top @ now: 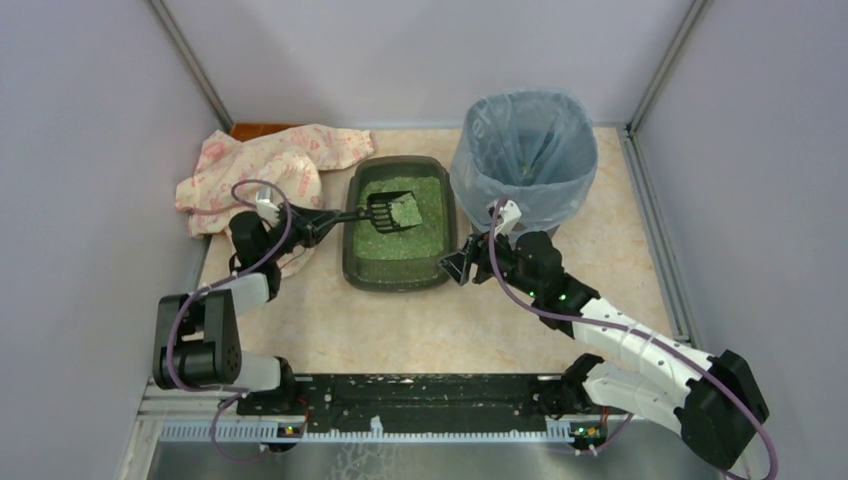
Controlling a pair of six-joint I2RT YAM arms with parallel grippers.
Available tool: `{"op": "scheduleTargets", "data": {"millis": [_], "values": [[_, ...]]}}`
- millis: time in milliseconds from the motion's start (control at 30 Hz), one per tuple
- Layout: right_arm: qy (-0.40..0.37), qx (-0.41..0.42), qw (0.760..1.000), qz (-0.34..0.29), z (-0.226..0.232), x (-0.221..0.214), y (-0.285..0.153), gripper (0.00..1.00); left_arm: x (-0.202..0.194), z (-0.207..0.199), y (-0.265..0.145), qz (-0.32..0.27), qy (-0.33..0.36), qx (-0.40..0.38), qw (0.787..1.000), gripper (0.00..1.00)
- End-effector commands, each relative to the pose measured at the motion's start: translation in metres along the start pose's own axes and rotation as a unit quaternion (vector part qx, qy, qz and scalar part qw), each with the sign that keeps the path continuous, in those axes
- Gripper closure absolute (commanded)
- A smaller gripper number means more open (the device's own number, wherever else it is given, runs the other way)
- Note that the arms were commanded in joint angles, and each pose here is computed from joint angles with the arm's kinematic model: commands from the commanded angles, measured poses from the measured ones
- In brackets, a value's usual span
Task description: Clean the litter box
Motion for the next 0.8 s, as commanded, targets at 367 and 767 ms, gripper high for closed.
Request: {"op": "scheduleTargets", "data": {"millis": [367, 767], "values": [[-0.003, 0.018, 1.0, -0.016, 0.011, 0.014, 0.004, 0.37, 0.021, -0.02, -0.007, -0.072, 0.026, -0.039, 0.996, 1.0], [-0.01, 0.009, 1.0, -0.023, 0.011, 0.018, -0.007, 0.37, 0.004, -0.005, -0.018, -0.052, 0.025, -0.03, 0.998, 1.0]]}}
Point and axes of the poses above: each gripper's point midway between its finger pads, its own y axis out along the fingers, its own z axis along the line the jaws close on, x = y × z, the point moved 1 cm from there along -y, back along the fingers, and after that the axes turned 11 degrees about y, right-handed, at the moved point
